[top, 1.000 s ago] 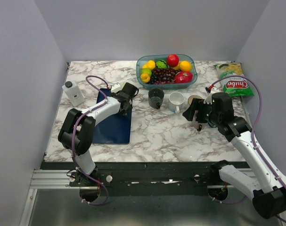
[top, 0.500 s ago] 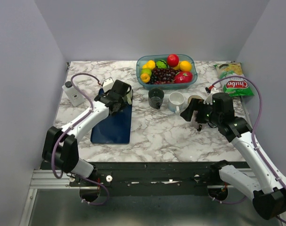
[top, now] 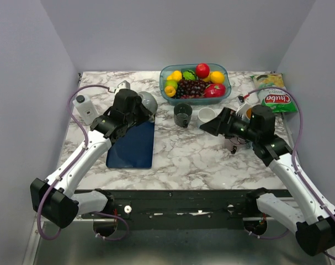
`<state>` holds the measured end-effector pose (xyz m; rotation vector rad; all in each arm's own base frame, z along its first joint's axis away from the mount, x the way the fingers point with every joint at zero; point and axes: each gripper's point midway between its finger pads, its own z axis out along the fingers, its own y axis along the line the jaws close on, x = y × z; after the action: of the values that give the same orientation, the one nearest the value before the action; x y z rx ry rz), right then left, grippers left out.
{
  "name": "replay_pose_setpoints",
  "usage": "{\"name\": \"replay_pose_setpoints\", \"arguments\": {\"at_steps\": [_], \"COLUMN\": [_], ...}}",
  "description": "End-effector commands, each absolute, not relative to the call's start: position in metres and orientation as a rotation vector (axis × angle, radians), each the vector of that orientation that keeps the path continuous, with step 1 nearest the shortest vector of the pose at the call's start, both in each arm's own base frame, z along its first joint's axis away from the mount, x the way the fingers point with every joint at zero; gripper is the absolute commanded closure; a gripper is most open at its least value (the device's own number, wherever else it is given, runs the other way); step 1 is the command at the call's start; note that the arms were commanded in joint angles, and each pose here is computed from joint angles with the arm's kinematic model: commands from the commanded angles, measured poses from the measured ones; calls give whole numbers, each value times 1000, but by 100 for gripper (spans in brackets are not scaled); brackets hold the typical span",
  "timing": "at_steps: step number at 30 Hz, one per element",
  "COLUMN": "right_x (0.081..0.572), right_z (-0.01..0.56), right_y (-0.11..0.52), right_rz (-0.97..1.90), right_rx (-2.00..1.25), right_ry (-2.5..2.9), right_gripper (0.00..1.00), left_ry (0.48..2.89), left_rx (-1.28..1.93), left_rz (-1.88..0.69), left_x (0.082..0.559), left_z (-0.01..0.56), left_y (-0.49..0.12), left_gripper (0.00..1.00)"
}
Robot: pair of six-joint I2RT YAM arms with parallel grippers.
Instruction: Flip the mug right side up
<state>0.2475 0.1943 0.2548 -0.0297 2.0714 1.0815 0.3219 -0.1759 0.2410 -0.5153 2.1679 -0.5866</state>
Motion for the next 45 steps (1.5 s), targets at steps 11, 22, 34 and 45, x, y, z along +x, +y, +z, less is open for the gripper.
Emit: {"name": "replay_pose_setpoints", "arguments": {"at_steps": [11,22,34,45], "right_x": [256,263,266,270], "right_z": [335,397,422,436], "right_y": [253,274,271,267], "right_rz": [1560,1708,1737,1794], "right_rx": [-67,-89,-69,-3], "right_ry": [1817,1629,1514,1423], "right_gripper": [0,2,13,29], "left_ry": [1615,1432,1366,1314], "left_rx": [-170,-1,106,172], "left_rz": [-1557,-1732,-1778,-1804], "left_x": [291,263,251,242], "left_z": [450,489,492,491], "left_y": [-270,-292,-304,-311], "left_gripper": [100,100,100,100]}}
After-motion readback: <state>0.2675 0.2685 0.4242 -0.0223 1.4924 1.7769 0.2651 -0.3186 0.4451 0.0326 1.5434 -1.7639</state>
